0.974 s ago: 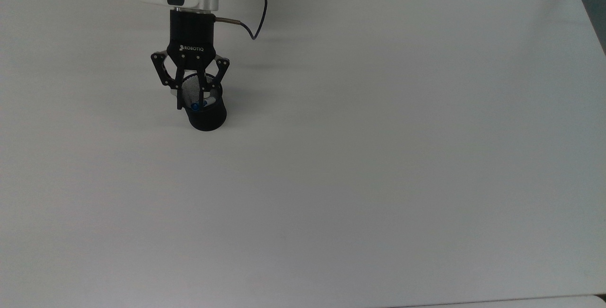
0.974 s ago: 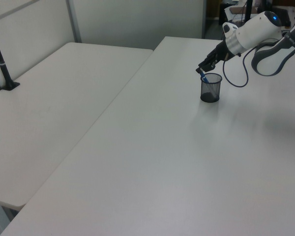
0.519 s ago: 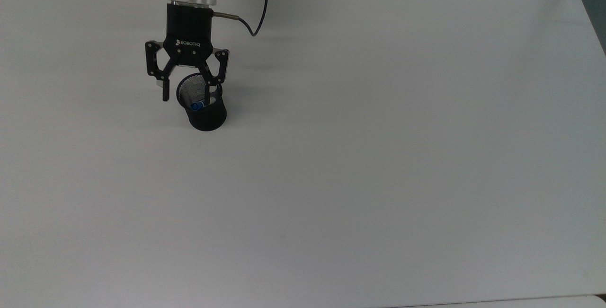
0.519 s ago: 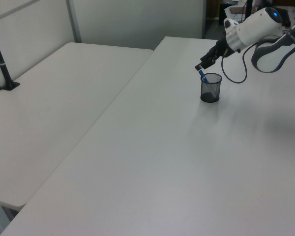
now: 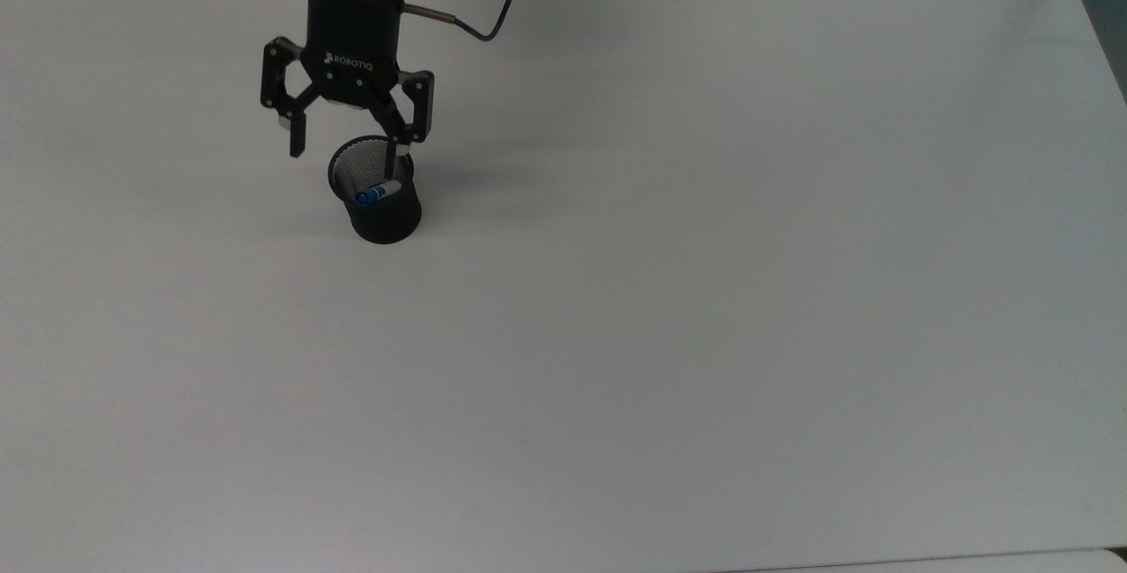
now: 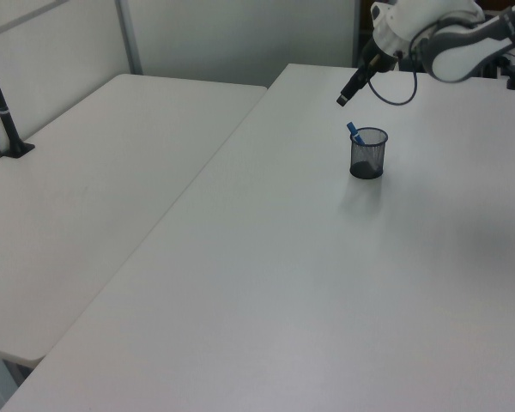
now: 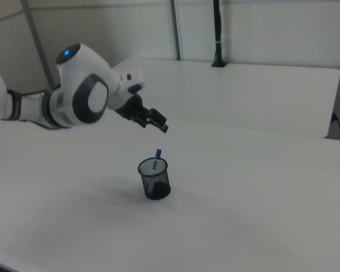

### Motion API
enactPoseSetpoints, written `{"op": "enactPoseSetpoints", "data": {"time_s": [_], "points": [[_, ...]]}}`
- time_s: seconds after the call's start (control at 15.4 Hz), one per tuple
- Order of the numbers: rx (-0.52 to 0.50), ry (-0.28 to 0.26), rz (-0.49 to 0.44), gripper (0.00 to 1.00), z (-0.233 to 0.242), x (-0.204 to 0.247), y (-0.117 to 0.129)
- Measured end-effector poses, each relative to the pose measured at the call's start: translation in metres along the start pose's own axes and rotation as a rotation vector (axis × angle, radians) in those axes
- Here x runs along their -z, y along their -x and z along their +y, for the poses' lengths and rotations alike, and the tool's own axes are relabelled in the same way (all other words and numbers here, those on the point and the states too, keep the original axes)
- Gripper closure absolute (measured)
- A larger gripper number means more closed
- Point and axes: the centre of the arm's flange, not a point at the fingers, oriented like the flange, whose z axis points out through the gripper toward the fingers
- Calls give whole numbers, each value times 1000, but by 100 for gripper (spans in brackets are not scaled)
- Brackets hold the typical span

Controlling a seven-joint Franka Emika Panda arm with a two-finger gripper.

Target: Insert the marker

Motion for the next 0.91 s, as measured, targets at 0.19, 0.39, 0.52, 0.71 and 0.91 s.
{"op": "enactPoseSetpoints", "data": {"time_s": [0.19,0.39,0.52,0.71,0.91], "points": [[-57,16,-124,1,-8,32,-26],[-141,-22,-227,0,-7,65,-48],[-184,-49,-301,0,-5,85,-55],[-247,-92,-435,0,-1,106,-55],[-267,-108,-509,0,3,128,-50]]}}
